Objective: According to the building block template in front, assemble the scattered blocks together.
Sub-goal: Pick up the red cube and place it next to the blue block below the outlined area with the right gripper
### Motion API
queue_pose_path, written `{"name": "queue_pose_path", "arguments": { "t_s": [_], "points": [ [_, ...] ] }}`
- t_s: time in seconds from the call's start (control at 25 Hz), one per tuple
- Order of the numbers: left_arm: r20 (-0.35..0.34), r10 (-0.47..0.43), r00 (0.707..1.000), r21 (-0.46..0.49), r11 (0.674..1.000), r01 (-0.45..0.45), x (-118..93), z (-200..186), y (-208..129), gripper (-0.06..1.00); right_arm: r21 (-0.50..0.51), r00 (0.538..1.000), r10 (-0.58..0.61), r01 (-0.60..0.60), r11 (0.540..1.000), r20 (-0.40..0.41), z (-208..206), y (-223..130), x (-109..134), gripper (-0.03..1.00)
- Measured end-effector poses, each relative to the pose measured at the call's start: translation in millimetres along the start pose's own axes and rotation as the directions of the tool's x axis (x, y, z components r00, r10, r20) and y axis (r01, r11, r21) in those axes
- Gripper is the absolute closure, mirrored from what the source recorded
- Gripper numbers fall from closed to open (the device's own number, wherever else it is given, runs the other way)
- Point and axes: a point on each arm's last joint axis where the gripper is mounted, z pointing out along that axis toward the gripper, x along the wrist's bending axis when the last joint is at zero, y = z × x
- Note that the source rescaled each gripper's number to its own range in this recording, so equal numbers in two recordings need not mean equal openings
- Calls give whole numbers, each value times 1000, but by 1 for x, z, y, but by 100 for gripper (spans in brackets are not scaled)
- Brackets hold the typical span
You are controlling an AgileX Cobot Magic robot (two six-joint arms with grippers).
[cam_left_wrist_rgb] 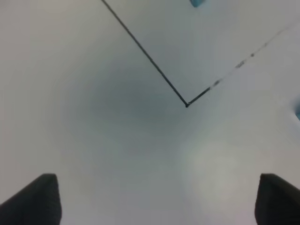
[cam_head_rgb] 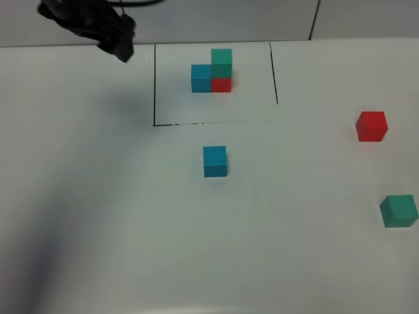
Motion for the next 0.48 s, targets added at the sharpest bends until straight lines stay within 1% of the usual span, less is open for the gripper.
{"name": "queue_pose_path", "arguments": {
  "t_s": [0.12, 0.2, 0.28, 0.36, 0.4, 0.48],
  "points": [
    [-17, -76, 997, -24, 997, 76, 20, -26, -21, 12, 0, 1000, 0, 0, 1000, 0, 0, 0, 0, 25],
    [-23, -123, 992, -16, 992, 122, 27, -37, -40, 13, 0, 1000, 0, 0, 1000, 0, 0, 0, 0, 25],
    [-41, -180, 983, -33, 983, 178, 32, -48, -61, 13, 0, 1000, 0, 0, 1000, 0, 0, 0, 0, 25],
    [-59, -220, 974, -50, 975, 217, 31, -52, -81, 13, 0, 1000, 0, 0, 1000, 0, 0, 0, 0, 25],
    [-74, -230, 970, -76, 972, 224, 29, -58, -89, 13, 0, 1000, 0, 0, 1000, 0, 0, 0, 0, 25],
    [-97, -242, 965, -103, 967, 232, 21, -64, -108, 14, 0, 1000, 0, 0, 1000, 0, 0, 0, 0, 25]
  ]
}}
